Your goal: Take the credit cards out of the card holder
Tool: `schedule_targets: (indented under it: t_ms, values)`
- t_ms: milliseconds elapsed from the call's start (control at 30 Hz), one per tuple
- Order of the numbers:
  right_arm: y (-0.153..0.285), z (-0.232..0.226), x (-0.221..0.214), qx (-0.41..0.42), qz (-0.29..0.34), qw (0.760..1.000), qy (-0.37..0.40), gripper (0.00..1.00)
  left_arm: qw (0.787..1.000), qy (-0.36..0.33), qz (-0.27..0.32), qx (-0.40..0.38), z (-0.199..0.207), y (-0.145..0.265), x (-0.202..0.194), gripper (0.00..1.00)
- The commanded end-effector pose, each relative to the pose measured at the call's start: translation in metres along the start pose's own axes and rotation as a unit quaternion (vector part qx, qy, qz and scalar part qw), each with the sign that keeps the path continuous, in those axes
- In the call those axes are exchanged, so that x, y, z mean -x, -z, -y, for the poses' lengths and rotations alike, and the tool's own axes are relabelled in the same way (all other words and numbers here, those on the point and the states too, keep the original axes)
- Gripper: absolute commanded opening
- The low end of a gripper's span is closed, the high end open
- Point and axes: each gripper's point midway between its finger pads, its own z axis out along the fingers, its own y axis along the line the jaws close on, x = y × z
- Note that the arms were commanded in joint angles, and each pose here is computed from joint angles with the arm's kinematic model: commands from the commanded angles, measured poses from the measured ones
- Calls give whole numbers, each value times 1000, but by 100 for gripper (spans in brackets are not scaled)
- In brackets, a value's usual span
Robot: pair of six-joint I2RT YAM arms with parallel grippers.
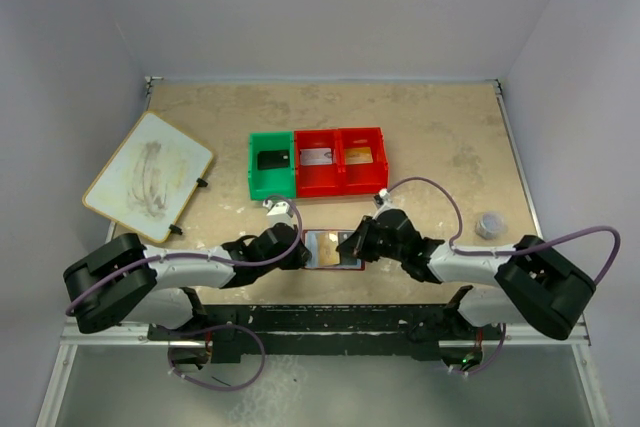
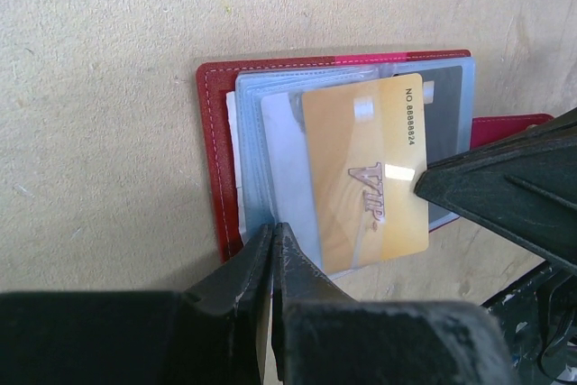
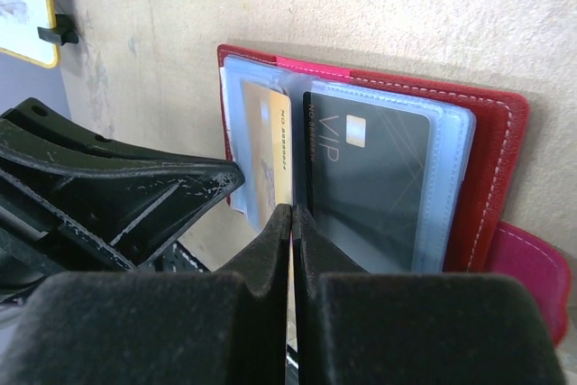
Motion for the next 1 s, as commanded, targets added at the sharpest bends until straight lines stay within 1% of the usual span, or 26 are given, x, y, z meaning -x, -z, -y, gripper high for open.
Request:
schedule_targets:
  t_ms: [0, 67, 233, 300, 367, 500, 600, 667, 733, 800, 967]
  values:
    - [3, 4, 9, -6, 21, 1000, -7, 0, 999, -17, -35, 32, -17, 1, -18, 0]
    - [4, 4, 8, -4, 20, 1000, -8, 0, 999, -11, -25, 26, -13, 2, -12, 0]
    - [1, 6, 5, -3, 13, 1000, -11, 0, 1000, -7, 16, -22, 24, 13, 19, 15]
    - [0, 8, 4, -5, 11, 1000, -14, 0, 999, -12, 26, -37, 40, 16, 32, 18]
    - [-1, 9, 3, -6, 10, 1000, -15, 0, 998, -17, 34, -50, 54, 17, 41, 20]
    - [-3, 10, 2, -7, 8, 1000, -16, 0, 997, -26, 28, -63, 69, 9, 44, 22]
    - [-4, 12, 1, -9, 6, 1000, -19, 0, 998, -23, 16, -58, 65, -3, 35, 21]
    - [-4, 12, 0, -8, 6, 1000, -20, 0, 999, -23, 6, -34, 52, -12, 25, 21]
    - [-3, 12, 0, -8, 6, 1000, -21, 0, 1000, -26, -8, -5, 34, -19, 13, 17]
    - [-3, 12, 0, -9, 5, 1000, -21, 0, 1000, -24, -14, 7, 23, -20, 5, 13]
    - [-3, 11, 0, -8, 4, 1000, -22, 0, 1000, -13, -11, 4, 13, -14, 0, 12]
